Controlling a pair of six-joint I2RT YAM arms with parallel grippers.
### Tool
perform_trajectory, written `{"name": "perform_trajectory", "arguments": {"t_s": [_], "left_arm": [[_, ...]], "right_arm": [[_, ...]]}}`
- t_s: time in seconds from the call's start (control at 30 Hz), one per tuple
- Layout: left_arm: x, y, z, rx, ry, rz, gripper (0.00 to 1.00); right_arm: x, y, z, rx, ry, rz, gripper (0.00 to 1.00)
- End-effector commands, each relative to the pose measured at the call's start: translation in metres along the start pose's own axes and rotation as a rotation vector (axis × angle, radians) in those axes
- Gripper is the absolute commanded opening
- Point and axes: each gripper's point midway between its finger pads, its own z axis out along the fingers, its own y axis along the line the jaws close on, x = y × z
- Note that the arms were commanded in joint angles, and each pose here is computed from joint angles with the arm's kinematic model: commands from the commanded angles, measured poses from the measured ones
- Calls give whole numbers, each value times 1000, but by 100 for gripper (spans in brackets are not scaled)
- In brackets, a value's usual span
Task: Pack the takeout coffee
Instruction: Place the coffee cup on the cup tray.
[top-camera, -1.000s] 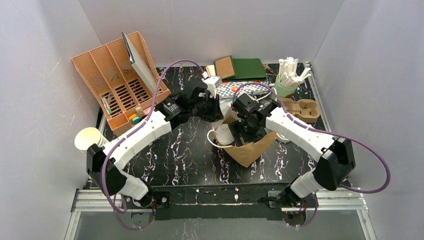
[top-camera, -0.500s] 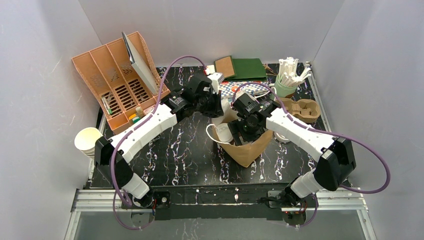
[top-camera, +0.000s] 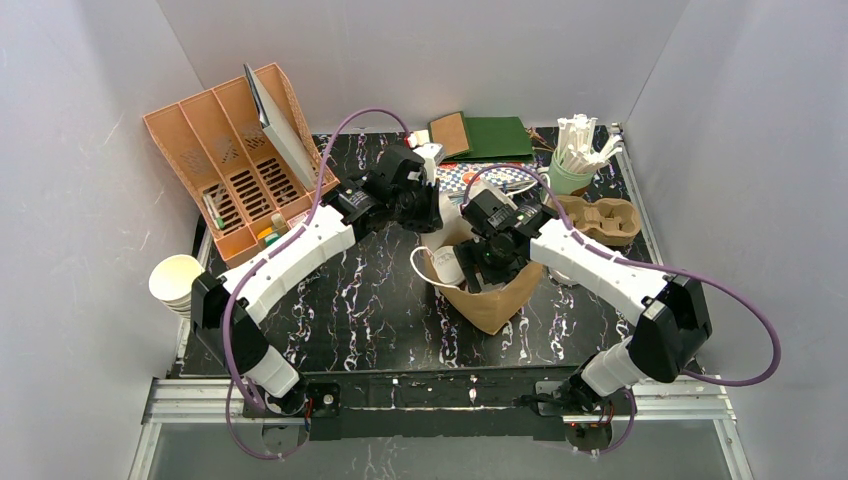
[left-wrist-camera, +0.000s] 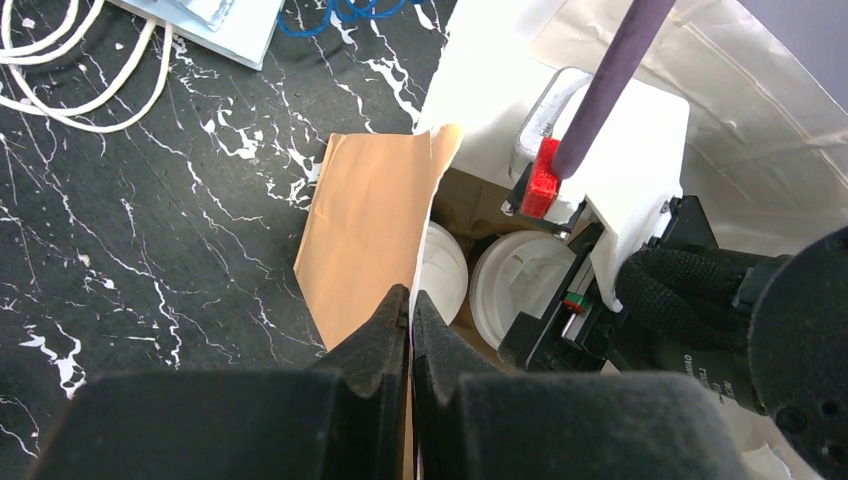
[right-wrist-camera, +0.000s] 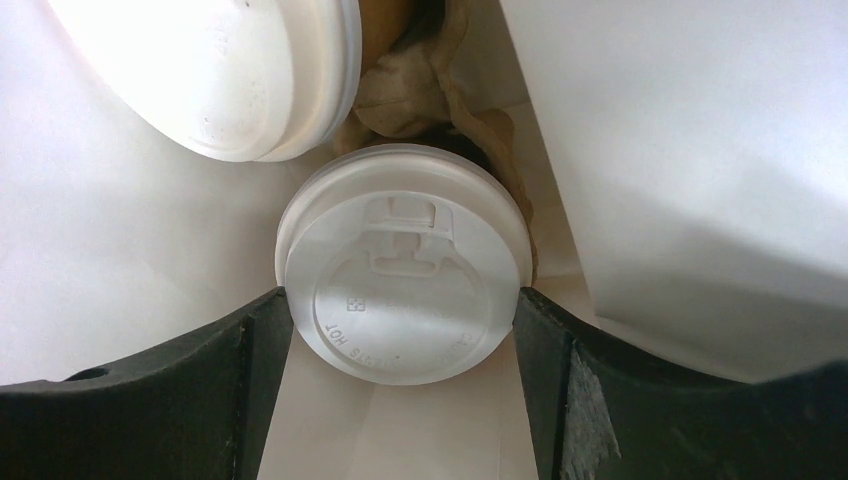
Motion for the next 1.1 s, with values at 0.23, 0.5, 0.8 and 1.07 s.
{"name": "perform_trajectory", "arguments": {"t_s": [0.23,0.5,0.8,1.07], "left_arm": [[-6,8,-2,-28,1,5,0],[-7,8,-1,-22,3,5,0],[-6,4,-1,1,12,17,0],[-8,4,-4,-4,16,42,0]], "right_arm": [[54,-35,60,213,211,5,29],[35,-34,40,219,148,0,36],[7,-28,2,207,55,4,98],[-11,-23,-31,178,-30,-2,98]]}}
